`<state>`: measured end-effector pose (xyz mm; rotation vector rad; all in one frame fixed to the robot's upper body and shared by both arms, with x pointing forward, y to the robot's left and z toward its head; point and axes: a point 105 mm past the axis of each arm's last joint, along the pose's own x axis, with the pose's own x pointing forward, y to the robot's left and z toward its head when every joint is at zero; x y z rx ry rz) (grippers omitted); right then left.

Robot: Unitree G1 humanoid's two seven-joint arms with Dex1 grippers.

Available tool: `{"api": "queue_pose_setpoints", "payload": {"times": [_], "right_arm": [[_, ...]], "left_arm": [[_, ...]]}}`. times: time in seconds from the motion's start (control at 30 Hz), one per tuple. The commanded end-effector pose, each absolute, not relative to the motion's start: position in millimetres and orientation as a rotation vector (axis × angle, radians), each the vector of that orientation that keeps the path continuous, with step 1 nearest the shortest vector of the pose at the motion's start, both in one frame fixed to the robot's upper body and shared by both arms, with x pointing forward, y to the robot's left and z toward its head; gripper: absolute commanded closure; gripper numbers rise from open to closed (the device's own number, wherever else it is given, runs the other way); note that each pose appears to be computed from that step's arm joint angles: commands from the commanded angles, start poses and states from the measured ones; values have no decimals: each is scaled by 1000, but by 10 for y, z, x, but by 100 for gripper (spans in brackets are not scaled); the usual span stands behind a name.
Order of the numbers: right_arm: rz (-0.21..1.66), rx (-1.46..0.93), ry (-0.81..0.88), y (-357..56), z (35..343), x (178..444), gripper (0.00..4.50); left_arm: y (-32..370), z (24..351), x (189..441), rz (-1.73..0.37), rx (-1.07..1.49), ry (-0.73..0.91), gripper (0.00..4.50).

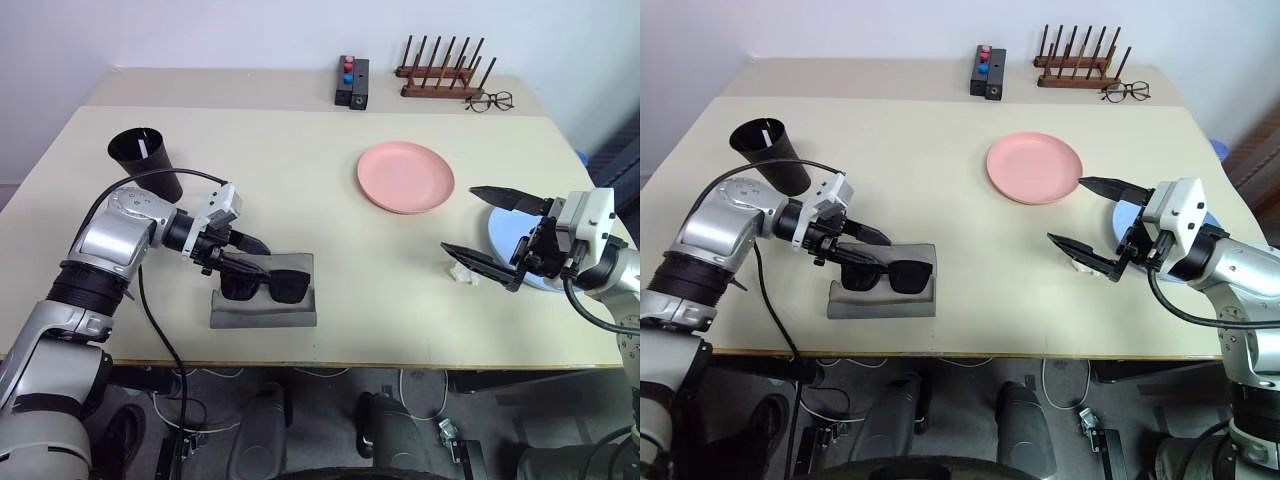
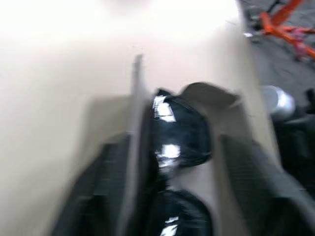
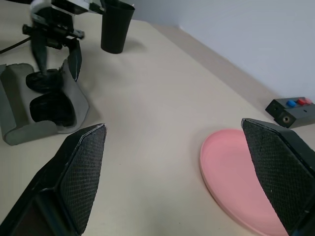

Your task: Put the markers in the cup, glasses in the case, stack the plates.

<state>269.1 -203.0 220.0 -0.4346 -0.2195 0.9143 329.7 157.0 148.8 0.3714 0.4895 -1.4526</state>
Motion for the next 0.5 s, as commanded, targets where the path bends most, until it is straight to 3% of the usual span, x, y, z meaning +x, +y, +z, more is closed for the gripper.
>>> {"api": "queue_pose_setpoints", "payload": {"times": [0.03, 0.07, 0.27, 0.5], "right_arm": [[908, -456, -263, -2025, 2296, 2681, 0], [907, -455, -263, -2026, 2296, 2682, 0], [905, -453, -260, -2031, 2290, 2679, 0], [906, -453, -261, -2029, 2280, 2692, 0]], "left_arm": [[1586, 1686, 3377, -1422, 414, 406, 398], [1581, 1717, 3378, -1425, 409, 393, 444], [1562, 1978, 3281, -1484, 271, 372, 444], [1695, 2034, 3663, -1255, 369, 275, 448]]}}
